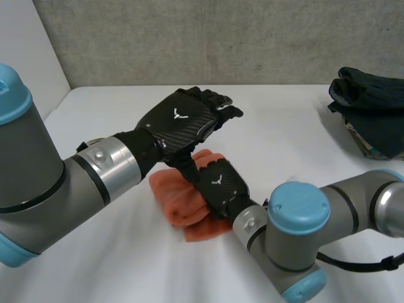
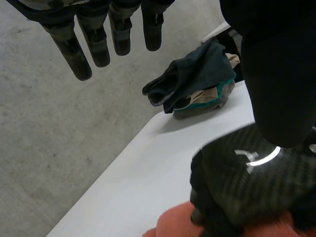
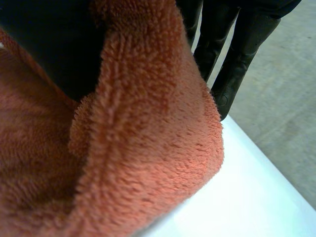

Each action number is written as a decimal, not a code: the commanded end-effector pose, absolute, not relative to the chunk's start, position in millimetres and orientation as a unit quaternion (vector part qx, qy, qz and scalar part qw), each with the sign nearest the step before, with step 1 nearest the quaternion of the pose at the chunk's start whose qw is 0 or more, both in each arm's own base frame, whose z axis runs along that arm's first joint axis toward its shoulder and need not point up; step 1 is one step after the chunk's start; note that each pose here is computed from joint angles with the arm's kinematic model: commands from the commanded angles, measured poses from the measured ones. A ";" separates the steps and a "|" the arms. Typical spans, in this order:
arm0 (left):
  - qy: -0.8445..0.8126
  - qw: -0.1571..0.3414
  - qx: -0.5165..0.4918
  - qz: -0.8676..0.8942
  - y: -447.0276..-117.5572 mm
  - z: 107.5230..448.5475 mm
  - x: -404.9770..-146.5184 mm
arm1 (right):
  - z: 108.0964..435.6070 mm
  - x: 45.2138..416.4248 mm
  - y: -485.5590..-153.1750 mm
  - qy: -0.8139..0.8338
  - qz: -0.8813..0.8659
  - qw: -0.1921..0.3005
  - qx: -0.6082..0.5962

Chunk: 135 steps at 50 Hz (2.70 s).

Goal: Fold the laundry.

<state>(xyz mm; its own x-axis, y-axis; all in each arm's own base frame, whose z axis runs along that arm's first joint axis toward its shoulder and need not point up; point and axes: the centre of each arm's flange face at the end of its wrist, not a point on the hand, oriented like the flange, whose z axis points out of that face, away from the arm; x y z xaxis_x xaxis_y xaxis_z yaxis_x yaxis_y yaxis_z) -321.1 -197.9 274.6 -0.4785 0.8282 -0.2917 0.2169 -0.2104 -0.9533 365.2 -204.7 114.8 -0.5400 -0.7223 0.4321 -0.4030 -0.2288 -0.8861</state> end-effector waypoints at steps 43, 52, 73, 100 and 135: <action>-0.606 0.232 -0.440 0.621 -204.4 268.6 -309.6 | 106.9 321.5 -238.4 0.656 -0.583 0.124 -0.463; -0.608 0.231 -0.440 0.619 -204.9 267.1 -309.3 | 105.9 326.2 -245.5 0.651 -0.589 0.123 -0.462; -0.612 0.224 -0.433 0.623 -209.8 269.4 -304.3 | 131.1 344.6 -282.3 0.613 -0.644 0.117 -0.443; -0.599 0.217 -0.407 0.654 -212.8 295.4 -291.4 | 335.4 132.6 -509.1 0.397 -0.890 -0.048 -0.219; -0.568 0.261 -0.451 0.637 -161.0 294.6 -314.6 | 212.0 -24.7 -502.5 0.532 -0.820 0.025 -0.208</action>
